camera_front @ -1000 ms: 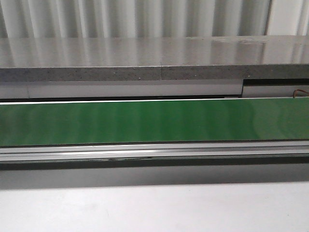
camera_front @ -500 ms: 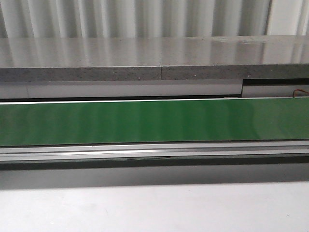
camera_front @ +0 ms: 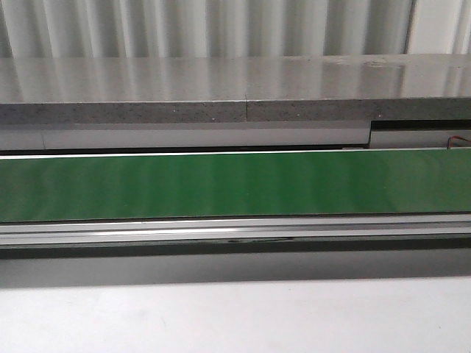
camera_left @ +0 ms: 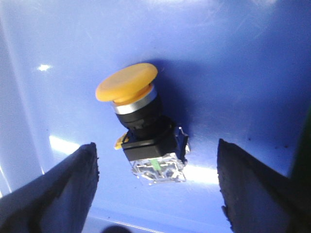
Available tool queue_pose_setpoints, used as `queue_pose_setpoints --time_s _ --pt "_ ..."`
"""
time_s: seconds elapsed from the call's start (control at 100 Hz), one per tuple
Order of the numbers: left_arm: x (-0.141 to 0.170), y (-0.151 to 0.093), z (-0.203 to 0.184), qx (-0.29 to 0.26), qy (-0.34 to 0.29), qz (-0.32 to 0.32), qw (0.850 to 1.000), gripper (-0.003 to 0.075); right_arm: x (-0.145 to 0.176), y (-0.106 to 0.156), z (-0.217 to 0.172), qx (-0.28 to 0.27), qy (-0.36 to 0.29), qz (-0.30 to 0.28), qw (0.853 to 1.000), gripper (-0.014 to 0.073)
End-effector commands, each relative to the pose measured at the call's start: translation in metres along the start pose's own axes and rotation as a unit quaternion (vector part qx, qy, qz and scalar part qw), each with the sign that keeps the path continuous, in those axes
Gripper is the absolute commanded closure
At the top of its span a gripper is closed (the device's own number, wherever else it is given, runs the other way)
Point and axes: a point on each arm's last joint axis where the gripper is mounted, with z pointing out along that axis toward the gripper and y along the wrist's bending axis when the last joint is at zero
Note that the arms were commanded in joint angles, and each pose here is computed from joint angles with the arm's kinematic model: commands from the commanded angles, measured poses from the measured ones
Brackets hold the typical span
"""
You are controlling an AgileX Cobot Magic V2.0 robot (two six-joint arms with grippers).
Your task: Move button from right to left
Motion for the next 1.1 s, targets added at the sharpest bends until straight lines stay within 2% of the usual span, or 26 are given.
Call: queue_pose_setpoints --time_s 0.0,0.1,0.17,0.33,0.48,0.64,0.82,1.09 --pt "0.008 0.011 -0.042 -0.001 -0.064 -0.026 0.998 0.0247 -0.012 -0.002 -0.002 0.009 -0.038 -0.005 0.999 0.0661" --pt "0.015 0.014 -0.065 0.007 -0.107 -0.04 0.993 0.0285 -0.012 -0.002 -0.002 0.009 -0.038 -0.005 0.999 0.0661" --pt "0.021 0.015 -0.083 0.023 -0.141 -0.052 0.988 0.0339 -0.012 -0.002 -0.002 0.009 -0.038 -0.005 0.999 0.0661" --pt "0.038 0.011 -0.119 0.086 -0.214 -0.084 0.97 0.0559 -0.012 -0.002 -0.002 0.009 -0.038 -0.005 0.999 0.0661" --pt "0.059 -0.002 -0.145 0.106 -0.277 -0.083 0.951 0.0741 -0.012 -0.002 -0.002 0.009 -0.038 -0.005 0.999 0.0661" --pt "0.083 -0.031 -0.16 0.142 -0.324 -0.063 0.933 0.0741 -0.012 -0.002 -0.002 0.009 -0.038 -0.005 0.999 0.0661" --pt "0.109 -0.063 -0.17 0.153 -0.375 -0.019 0.914 0.0741 -0.012 -0.002 -0.002 0.009 -0.038 -0.005 0.999 0.0661" --pt "0.158 -0.087 -0.173 0.165 -0.449 0.016 0.878 0.0741 -0.012 -0.002 -0.002 0.009 -0.038 -0.005 0.999 0.0661"
